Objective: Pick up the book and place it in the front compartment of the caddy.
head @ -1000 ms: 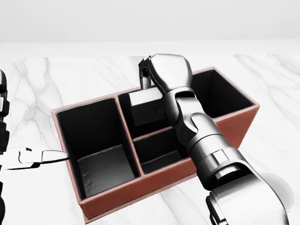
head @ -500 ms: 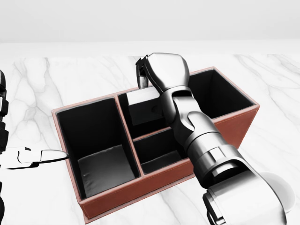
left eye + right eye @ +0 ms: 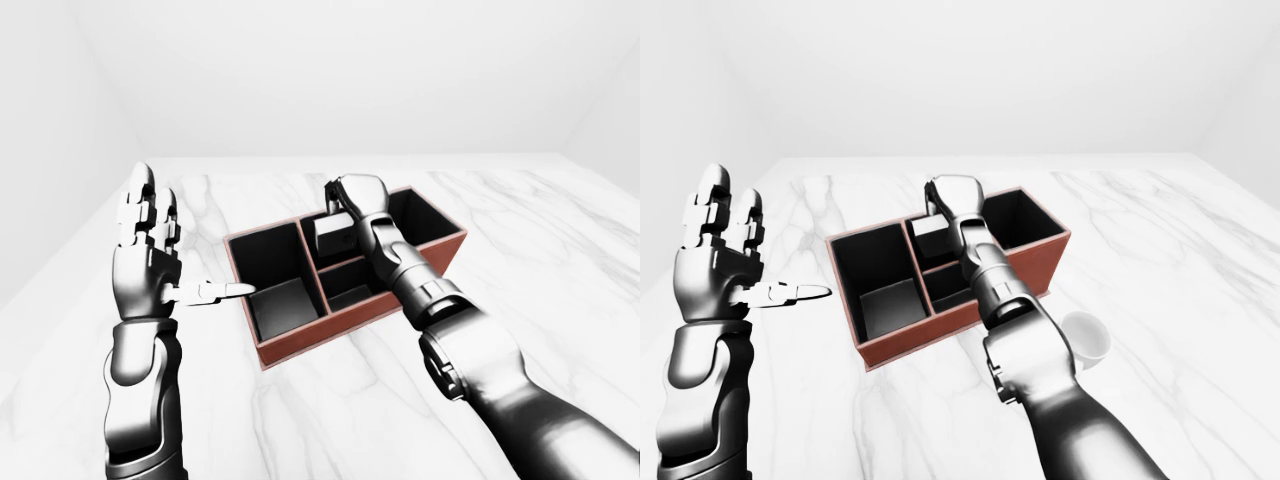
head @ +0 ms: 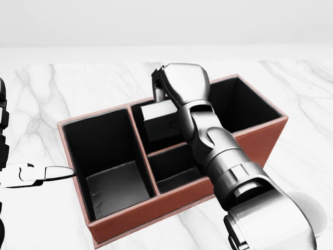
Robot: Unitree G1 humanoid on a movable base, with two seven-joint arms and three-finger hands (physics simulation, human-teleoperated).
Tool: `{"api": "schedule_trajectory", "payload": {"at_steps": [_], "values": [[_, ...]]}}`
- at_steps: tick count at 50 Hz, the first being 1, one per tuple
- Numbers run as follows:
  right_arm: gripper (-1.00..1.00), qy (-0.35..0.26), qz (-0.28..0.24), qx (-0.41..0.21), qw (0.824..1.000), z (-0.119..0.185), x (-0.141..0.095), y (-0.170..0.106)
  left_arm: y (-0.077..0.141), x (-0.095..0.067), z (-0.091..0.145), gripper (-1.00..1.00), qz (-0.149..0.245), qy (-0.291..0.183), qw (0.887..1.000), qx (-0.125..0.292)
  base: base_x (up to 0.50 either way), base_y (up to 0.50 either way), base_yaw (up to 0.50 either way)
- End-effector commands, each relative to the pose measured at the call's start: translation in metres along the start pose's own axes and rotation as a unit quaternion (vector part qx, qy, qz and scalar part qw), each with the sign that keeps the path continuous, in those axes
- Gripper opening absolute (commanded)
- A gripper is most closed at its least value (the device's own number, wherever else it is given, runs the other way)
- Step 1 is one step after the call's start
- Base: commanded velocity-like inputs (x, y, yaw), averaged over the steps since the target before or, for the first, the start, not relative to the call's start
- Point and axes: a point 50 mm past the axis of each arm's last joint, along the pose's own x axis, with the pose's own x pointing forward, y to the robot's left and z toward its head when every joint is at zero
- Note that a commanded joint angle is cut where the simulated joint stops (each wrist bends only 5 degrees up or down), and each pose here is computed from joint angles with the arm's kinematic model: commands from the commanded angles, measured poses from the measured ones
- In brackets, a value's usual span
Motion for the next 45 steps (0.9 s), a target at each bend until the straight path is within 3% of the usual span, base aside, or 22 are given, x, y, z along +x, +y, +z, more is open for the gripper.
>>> {"api": "schedule_trajectory", "payload": {"at_steps": [1, 45], "values": [[-1.00, 0.000, -0.033, 0.002, 0.999, 0.001, 0.001, -0.005, 0.001, 0.000, 0.001, 1.00, 0.001, -0.002, 1.000, 0.000, 0.00, 0.00, 0.00], [-1.00, -0.008, -0.039, 0.012, 0.999, 0.012, 0.005, -0.009, 0.001, 0.000, 0.001, 1.00, 0.002, -0.002, 1.000, -0.001, 0.00, 0.00, 0.00]]}}
